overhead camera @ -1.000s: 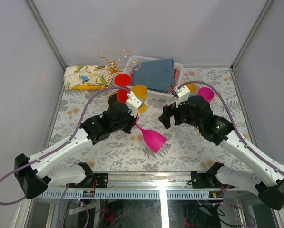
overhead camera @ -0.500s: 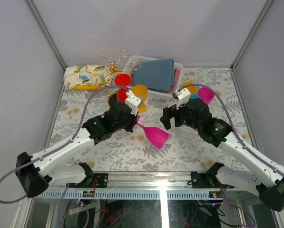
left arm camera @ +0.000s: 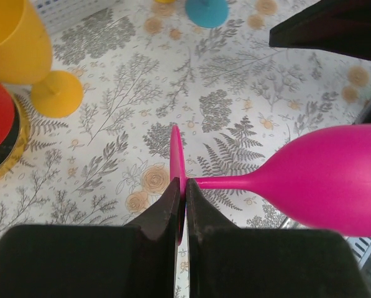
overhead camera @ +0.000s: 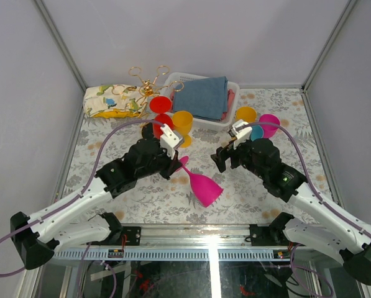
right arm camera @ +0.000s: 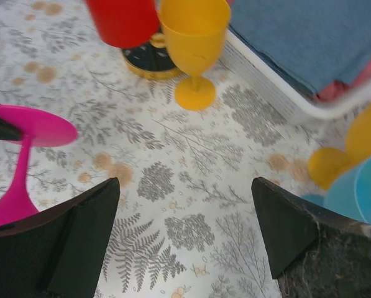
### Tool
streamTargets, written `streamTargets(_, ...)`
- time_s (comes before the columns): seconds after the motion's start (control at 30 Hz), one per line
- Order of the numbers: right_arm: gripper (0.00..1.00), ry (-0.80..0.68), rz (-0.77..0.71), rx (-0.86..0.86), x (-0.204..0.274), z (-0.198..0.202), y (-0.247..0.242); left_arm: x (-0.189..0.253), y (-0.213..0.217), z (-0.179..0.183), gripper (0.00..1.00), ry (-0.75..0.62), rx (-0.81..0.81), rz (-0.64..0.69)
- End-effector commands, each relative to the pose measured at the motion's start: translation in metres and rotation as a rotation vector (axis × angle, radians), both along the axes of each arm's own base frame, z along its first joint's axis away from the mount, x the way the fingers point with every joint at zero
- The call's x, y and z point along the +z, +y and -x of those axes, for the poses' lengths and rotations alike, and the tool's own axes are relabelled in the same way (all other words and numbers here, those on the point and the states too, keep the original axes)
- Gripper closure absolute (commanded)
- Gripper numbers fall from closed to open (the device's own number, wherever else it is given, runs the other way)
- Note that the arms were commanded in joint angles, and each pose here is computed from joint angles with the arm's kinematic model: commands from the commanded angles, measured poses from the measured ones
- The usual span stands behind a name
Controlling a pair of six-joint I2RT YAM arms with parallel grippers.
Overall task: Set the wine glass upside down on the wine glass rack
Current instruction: Adjust the wine glass.
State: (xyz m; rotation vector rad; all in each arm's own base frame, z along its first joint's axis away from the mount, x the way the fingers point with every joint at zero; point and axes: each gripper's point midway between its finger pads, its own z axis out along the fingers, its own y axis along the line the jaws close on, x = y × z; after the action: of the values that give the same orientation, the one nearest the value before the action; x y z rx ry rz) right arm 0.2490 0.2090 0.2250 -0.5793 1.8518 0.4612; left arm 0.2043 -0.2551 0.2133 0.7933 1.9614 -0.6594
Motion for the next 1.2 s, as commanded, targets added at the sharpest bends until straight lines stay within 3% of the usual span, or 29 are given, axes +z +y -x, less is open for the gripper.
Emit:
streamTargets(0.0, 0.08, -0.167, -0.085, 0.262, 0.045, 0.019, 0.035, 0.027, -0.01, 0.018, 1.0, -0.092, -0.186, 0.015)
streamTargets(0.13, 0.15, -0.202, -0.101, 0.485, 0.055, 0.043, 0.059, 0.044, -0.004, 0.023, 1.0, -0.189, -0.242, 0.01)
streamTargets(0.43, 0.18, -0.324, -0.183, 0.815, 0.086, 0.093, 0.079, 0.081, -0.002, 0.062, 1.0, -0.358, -0.493, 0.056)
streamTargets(0.73, 0.35, -0.384, -0.22, 0.894, 0.098, 0.102, 0.092, 0.093, -0.007, 0.085, 1.0, -0.367, -0.649, 0.074)
streamTargets(1.0, 0.38, -0.356, -0.225, 0.96, 0.095, 0.112, 0.113, 0.095, -0.012, 0.086, 1.0, -0.354, -0.68, 0.074)
streamTargets(1.17, 0.55, -0.336, -0.222, 0.983, 0.09, 0.115, 0.121, 0.096, -0.013, 0.087, 1.0, -0.35, -0.692, 0.077)
